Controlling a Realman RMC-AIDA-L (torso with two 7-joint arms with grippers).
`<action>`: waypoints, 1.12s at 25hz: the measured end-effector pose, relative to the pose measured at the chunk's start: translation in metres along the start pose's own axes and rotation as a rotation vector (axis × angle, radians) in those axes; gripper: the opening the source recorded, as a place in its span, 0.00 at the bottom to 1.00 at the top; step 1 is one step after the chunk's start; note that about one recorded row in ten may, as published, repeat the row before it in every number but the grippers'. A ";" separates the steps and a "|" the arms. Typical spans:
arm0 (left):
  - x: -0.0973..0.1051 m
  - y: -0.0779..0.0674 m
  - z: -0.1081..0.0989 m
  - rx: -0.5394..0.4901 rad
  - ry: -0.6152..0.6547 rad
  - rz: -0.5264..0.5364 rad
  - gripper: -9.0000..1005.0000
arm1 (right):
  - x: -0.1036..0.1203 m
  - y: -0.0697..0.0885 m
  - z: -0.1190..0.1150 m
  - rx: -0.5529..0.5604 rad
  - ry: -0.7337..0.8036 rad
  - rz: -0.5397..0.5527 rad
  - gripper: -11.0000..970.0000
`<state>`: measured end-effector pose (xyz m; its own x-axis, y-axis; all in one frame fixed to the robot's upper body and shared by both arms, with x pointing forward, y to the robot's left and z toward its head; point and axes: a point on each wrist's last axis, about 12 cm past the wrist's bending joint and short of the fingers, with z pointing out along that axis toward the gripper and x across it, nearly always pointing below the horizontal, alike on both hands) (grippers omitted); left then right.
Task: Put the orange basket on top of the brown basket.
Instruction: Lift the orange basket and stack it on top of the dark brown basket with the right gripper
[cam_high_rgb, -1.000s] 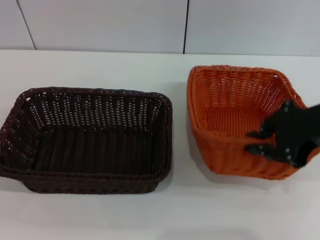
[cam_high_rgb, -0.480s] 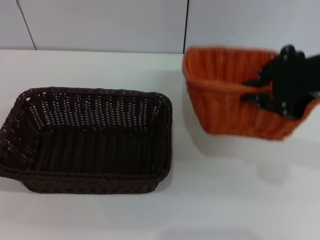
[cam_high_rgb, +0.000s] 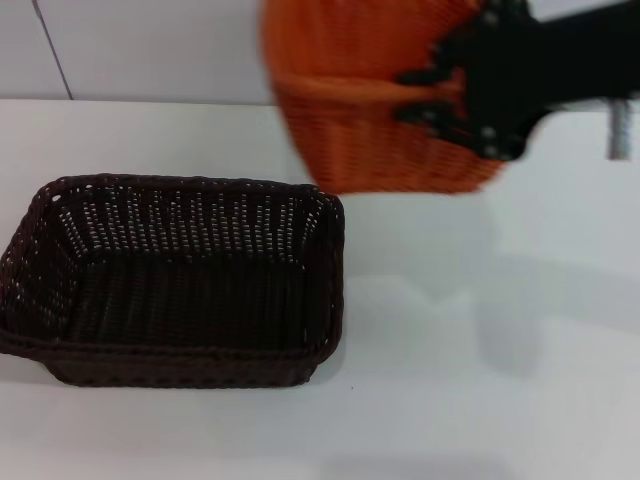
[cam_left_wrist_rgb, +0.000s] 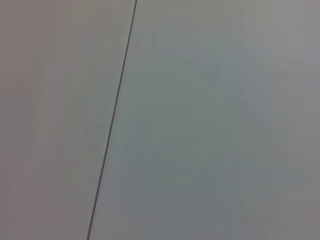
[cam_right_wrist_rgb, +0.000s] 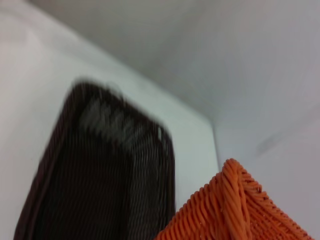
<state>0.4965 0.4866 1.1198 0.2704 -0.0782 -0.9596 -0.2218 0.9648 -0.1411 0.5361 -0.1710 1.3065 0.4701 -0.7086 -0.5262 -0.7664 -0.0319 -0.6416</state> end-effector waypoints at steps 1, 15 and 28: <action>0.000 0.000 0.000 0.000 0.000 0.000 0.74 | -0.005 -0.002 0.002 -0.003 -0.032 -0.023 0.18; 0.007 -0.001 -0.008 -0.035 -0.024 -0.072 0.74 | -0.040 -0.010 0.043 -0.216 -0.349 -0.269 0.18; 0.010 -0.001 -0.018 -0.047 -0.061 -0.128 0.74 | -0.034 0.006 0.048 -0.366 -0.381 -0.406 0.18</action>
<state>0.4830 0.4806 1.1059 0.3552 -0.1829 -0.9167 -0.2255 0.9349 -0.2739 0.5368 -0.1137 1.2937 0.8230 -0.2938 -0.4861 -0.5636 -0.5283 -0.6350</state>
